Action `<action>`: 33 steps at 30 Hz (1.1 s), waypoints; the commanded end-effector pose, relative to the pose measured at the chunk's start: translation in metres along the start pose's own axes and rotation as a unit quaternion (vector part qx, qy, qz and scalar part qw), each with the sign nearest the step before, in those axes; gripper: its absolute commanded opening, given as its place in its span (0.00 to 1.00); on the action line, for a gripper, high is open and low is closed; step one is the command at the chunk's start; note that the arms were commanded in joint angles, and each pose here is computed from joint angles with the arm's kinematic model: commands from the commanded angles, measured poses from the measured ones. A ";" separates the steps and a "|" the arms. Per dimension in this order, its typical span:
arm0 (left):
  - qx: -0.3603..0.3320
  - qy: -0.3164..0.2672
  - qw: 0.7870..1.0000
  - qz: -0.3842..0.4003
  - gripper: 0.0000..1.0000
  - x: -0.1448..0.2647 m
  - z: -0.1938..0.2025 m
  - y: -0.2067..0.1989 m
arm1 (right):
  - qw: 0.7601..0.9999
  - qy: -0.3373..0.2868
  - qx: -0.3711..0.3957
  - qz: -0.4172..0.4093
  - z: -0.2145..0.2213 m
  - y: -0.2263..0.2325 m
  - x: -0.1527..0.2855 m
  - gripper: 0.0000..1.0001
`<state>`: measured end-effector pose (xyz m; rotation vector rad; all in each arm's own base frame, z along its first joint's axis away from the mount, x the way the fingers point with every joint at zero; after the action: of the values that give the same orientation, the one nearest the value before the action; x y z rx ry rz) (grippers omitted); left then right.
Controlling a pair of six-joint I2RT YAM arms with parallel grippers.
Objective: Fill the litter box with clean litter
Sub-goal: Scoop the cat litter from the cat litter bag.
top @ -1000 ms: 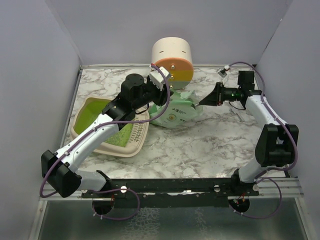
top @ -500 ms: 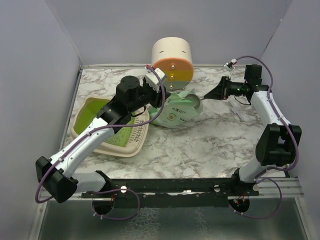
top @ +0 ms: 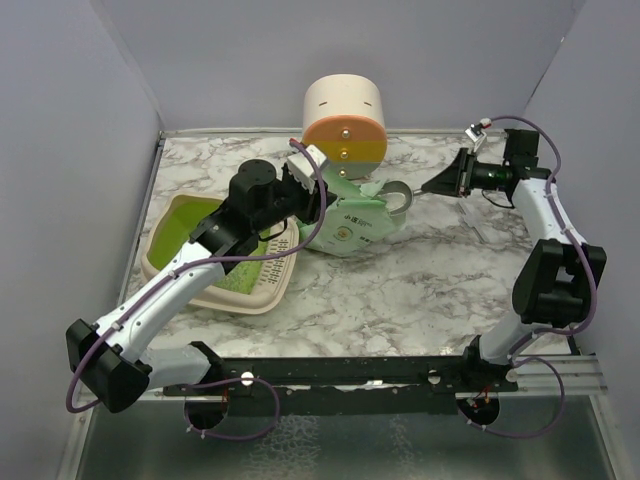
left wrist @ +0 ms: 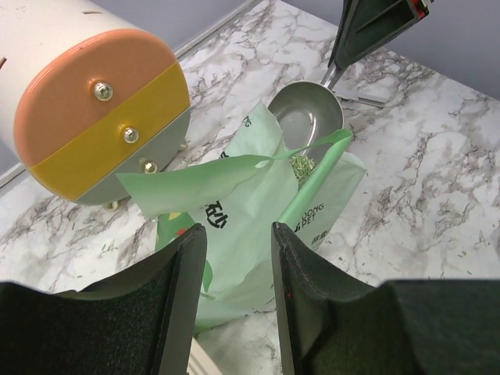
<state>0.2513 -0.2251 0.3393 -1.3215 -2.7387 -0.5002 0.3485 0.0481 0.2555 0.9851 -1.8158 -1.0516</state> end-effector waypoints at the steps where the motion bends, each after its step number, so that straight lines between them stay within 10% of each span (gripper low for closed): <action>1: 0.002 -0.017 1.000 -0.010 0.41 0.008 -0.009 0.001 | 0.999 -0.016 -0.022 -0.019 -0.010 0.016 0.019 0.01; 33: -0.011 -0.031 0.999 -0.033 0.41 0.027 -0.022 0.006 | 0.995 -0.062 -0.049 -0.060 -0.030 0.045 0.088 0.01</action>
<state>0.2434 -0.2173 0.3532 -1.3187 -2.7878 -0.4990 0.3395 -0.0252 0.3021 0.8927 -1.8244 -1.2791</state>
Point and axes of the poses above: each gripper's point midway between its finger pads, its own x axis back along the fingers, its own y axis along the line the jaws close on, z = x × y, the point moved 7 cm from there along x, back along the fingers, and after that the axes turned 15 degrees about -x, right-handed, at the moved point
